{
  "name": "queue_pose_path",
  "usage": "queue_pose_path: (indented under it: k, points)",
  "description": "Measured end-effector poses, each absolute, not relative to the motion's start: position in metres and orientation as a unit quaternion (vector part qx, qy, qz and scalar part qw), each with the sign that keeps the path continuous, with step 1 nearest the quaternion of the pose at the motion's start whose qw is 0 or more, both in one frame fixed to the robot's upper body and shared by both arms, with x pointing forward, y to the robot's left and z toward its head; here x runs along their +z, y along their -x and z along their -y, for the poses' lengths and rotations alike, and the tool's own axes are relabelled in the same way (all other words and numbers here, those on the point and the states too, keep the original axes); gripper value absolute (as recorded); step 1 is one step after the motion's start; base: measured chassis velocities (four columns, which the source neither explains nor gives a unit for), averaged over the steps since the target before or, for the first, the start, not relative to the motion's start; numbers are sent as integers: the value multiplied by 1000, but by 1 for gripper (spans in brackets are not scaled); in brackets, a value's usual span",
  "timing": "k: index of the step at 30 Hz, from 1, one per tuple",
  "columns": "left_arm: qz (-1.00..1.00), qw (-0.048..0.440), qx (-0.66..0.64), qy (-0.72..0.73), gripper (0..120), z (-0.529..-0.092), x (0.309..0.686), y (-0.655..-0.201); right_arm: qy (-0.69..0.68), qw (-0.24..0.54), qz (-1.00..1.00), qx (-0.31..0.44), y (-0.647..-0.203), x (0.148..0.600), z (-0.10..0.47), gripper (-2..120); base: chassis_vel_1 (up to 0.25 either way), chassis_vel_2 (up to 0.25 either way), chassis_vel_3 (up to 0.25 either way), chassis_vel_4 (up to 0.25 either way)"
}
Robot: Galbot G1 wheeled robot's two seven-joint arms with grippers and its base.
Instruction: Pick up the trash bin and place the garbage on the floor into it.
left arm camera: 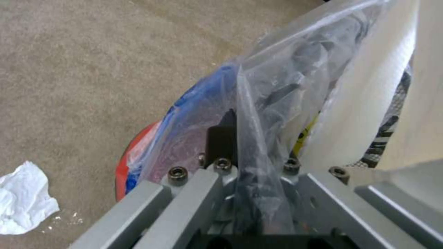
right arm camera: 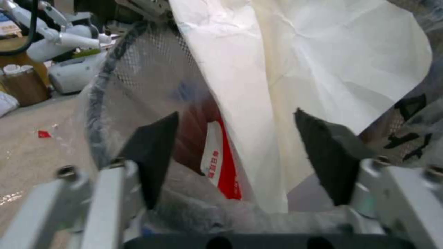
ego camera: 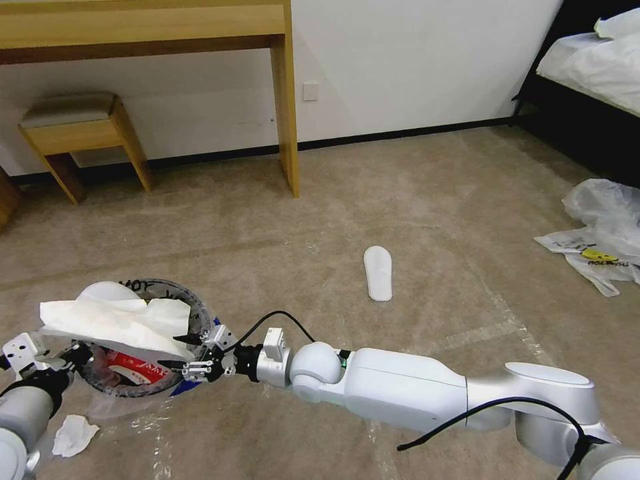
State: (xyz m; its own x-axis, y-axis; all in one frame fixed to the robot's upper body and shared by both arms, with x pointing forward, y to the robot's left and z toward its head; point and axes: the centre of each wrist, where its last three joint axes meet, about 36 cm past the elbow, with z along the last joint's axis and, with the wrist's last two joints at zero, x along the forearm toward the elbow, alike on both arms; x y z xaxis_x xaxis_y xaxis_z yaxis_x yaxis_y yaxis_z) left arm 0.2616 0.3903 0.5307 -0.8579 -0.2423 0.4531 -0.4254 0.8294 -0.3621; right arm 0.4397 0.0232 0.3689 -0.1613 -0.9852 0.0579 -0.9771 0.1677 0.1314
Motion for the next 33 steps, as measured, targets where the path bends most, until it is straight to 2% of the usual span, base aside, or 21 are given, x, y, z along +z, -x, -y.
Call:
queue_pose_path:
  k: [1, 3, 6, 33]
  points:
    - [936, 198, 231, -178, 2, -390, 531, -262, -644, 65, 761, -31, -440, 369, -23, 70, 0, 0, 0, 0]
    - [936, 197, 231, -179, 2, -390, 531, -261, -643, 65, 762, -31, -440, 369, -23, 83, 0, 0, 0, 0]
    - [936, 198, 231, -178, 2, -390, 531, -261, -642, 65, 763, -32, -440, 369, -23, 87, 0, 0, 0, 0]
    - [935, 200, 235, -177, 2, -389, 528, -262, -633, 43, 772, -38, -455, 389, -32, 86, 0, 0, 0, 0]
